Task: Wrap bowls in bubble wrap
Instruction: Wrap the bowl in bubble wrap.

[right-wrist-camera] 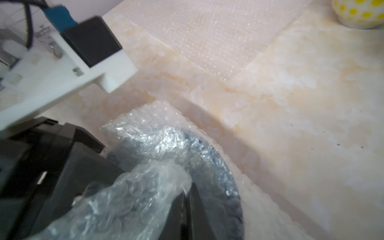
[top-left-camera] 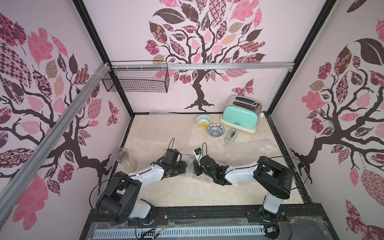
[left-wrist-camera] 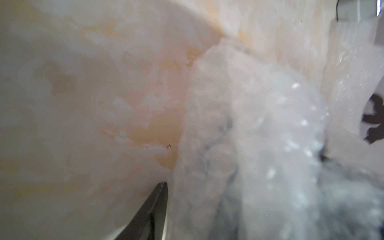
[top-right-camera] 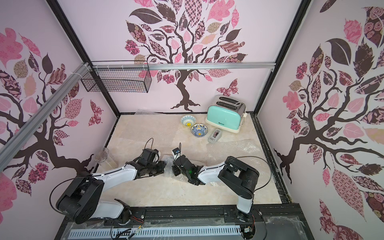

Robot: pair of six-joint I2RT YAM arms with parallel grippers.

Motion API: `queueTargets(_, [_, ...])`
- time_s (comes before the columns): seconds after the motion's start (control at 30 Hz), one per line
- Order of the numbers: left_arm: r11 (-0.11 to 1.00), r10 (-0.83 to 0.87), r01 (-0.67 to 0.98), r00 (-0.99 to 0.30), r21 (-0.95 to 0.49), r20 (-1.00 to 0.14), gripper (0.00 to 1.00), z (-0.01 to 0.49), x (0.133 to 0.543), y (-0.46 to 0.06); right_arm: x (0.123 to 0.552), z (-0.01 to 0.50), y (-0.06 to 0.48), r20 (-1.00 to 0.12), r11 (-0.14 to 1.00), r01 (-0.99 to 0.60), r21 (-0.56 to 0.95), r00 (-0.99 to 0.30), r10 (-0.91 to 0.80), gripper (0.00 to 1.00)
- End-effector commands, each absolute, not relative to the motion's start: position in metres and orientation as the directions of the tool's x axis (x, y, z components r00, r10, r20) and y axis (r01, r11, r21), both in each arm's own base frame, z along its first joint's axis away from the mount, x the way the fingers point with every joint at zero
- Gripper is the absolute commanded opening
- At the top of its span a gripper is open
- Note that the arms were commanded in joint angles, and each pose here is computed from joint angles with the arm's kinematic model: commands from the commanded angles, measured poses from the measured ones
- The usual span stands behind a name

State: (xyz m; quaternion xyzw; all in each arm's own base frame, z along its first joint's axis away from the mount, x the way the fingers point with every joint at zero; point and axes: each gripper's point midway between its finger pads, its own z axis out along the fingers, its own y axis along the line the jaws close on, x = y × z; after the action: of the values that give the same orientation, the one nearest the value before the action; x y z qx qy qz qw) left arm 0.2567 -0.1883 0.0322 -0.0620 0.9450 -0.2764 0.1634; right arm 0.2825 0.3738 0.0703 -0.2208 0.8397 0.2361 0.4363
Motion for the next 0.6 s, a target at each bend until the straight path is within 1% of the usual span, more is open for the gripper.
queueTargets(0.0, [0.858,-0.229,-0.074,-0.941,-0.508,-0.249,0.72,0.023,0.245,-0.175,0.284,0.063,0.372,-0.819,0.797,-0.561,0.222,-0.551,-0.159,0.0])
queueTargets(0.1, [0.859,-0.264,-0.096,-0.925,-0.504,-0.275,0.8,0.032,0.245,-0.167,0.284,0.062,0.371,-0.819,0.795,-0.566,0.217,-0.549,-0.167,0.0])
queueTargets(0.27, [0.856,-0.32,-0.112,-0.881,-0.506,-0.347,0.87,0.063,0.245,-0.153,0.282,0.069,0.371,-0.82,0.782,-0.575,0.24,-0.551,-0.154,0.0])
queueTargets(0.33, [0.841,-0.34,-0.104,-0.865,-0.53,-0.37,0.89,0.076,0.243,-0.151,0.281,0.07,0.372,-0.818,0.778,-0.578,0.247,-0.554,-0.152,0.0])
queueTargets(0.47, [0.772,-0.335,-0.013,-0.858,-0.635,-0.39,0.93,0.105,0.231,-0.164,0.279,0.07,0.373,-0.817,0.772,-0.584,0.25,-0.555,-0.155,0.0])
queueTargets(0.57, [0.738,-0.334,0.039,-0.847,-0.674,-0.414,0.96,0.112,0.225,-0.17,0.279,0.073,0.374,-0.819,0.767,-0.589,0.255,-0.553,-0.153,0.0])
